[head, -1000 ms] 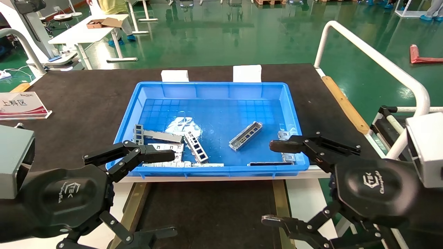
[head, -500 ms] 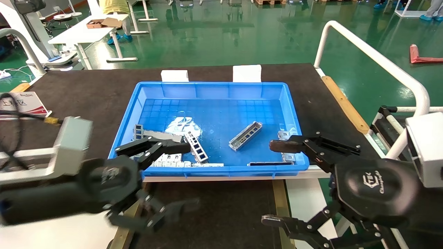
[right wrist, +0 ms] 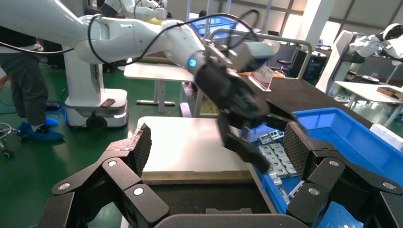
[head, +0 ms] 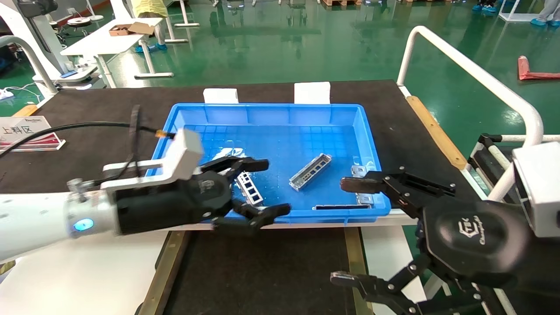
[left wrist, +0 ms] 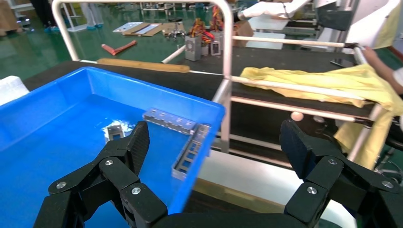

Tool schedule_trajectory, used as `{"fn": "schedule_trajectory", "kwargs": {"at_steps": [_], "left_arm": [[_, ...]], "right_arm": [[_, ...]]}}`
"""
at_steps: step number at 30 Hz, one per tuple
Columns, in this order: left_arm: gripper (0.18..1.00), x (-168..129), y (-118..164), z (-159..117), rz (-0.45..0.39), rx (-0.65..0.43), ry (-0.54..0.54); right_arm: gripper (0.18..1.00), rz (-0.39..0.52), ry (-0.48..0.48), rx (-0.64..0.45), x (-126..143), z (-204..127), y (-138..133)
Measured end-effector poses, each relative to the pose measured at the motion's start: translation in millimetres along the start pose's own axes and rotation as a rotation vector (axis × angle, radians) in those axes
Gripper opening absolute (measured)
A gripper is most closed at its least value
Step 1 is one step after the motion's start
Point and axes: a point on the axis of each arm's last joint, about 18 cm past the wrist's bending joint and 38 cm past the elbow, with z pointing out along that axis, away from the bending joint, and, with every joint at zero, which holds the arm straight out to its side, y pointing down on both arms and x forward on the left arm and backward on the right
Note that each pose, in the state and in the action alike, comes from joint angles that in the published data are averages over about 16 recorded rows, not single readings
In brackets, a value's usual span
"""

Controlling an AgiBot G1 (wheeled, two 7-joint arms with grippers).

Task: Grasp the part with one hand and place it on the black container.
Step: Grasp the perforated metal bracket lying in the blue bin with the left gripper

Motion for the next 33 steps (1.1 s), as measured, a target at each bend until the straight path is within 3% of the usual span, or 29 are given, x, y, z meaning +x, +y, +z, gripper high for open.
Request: {"fn": "schedule_trajectory", "kwargs": {"at_steps": [18,33], "left_arm": [[1.001,-50,28,100,-0.055,-0.101,-0.169],[1.001,-58,55,132,-0.08,-0.169,-0.257]], "right_arm": [[1.001,0.0,0.0,0.0,0,0,0],[1.001,0.0,0.0,0.0,0,0,0]]}}
